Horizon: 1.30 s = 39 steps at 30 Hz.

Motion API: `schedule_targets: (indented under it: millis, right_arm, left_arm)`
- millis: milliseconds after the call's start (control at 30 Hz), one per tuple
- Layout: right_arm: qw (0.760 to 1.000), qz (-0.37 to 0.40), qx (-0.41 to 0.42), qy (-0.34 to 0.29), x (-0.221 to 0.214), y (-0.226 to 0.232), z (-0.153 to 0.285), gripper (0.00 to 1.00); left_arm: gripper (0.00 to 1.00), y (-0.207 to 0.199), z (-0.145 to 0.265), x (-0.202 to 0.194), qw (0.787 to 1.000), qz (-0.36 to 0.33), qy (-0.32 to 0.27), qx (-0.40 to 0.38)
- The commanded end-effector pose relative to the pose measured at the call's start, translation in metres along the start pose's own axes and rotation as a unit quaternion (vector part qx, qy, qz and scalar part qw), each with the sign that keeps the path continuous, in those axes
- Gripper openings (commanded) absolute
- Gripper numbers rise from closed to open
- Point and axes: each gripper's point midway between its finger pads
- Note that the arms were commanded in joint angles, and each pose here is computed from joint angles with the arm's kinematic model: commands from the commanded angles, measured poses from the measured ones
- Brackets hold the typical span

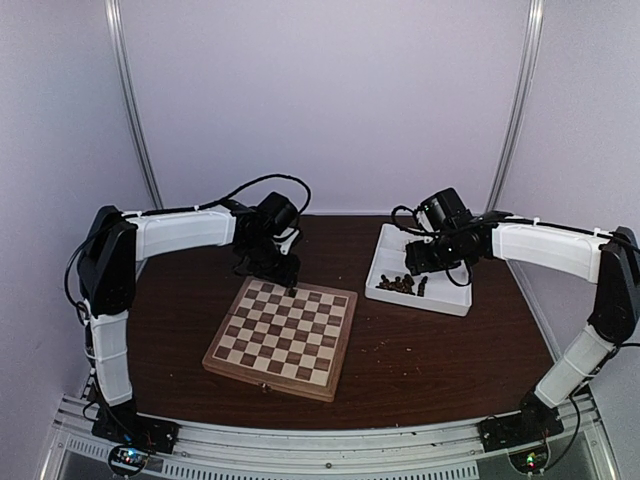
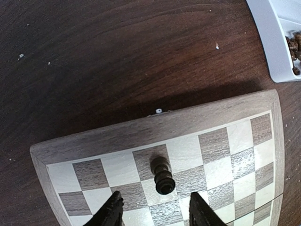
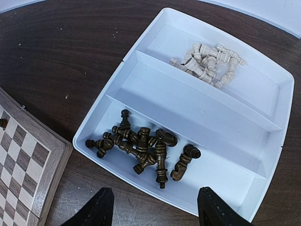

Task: Set up the chess pieces on the board
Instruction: Adjust the chess piece on the chessboard.

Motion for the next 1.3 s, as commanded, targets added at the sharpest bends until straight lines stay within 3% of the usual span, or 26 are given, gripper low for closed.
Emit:
schedule_targets:
  millis: [0,100,367,567,833,1100,1267]
  right_arm:
    - [1.000,-0.005,-0.005,-0.023,0.010,-0.007,0.009,0.64]
    - [1.000,-0.005,-0.005,-0.023,0.010,-0.008,0.009,0.64]
    - [1.000,-0.006,-0.003,-0.024,0.011,-0.009,0.010,0.64]
    - [1.000,-0.006,-0.003,-0.026,0.012,-0.009,0.010,0.64]
    - [1.000,-0.007,-0.001,-0.027,0.014,-0.009,0.011,0.64]
    - [1.000,-0.008,-0.002,-0.026,0.013,-0.010,0.010,0.64]
    - [1.000,-0.009,-0.002,-0.025,0.013,-0.010,0.009,0.64]
  left_arm:
    - [0.46,-0.001,-0.002,0.009,1.000,-0.008,-0.005,0.000]
    - [0.44,-0.002,-0.005,0.011,1.000,-0.007,-0.005,-0.002]
    - [0.26,-0.001,-0.010,0.012,1.000,-0.009,0.005,0.003]
    - [0.26,-0.002,-0.012,0.010,1.000,-0.010,0.010,0.004]
    - [0.09,0.003,-0.011,0.010,1.000,-0.015,0.014,0.018]
    - [0.09,0.003,-0.009,0.013,1.000,-0.016,0.011,0.020]
    - [0.20,0.003,-0.011,0.012,1.000,-0.017,0.014,0.019]
Point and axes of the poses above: each gripper's point midway between its finger pads, its own z axis back along the fingers, its own y axis along the line the jaws close on, x = y × z, and after that the axes turned 14 degrees about -z, right-handed
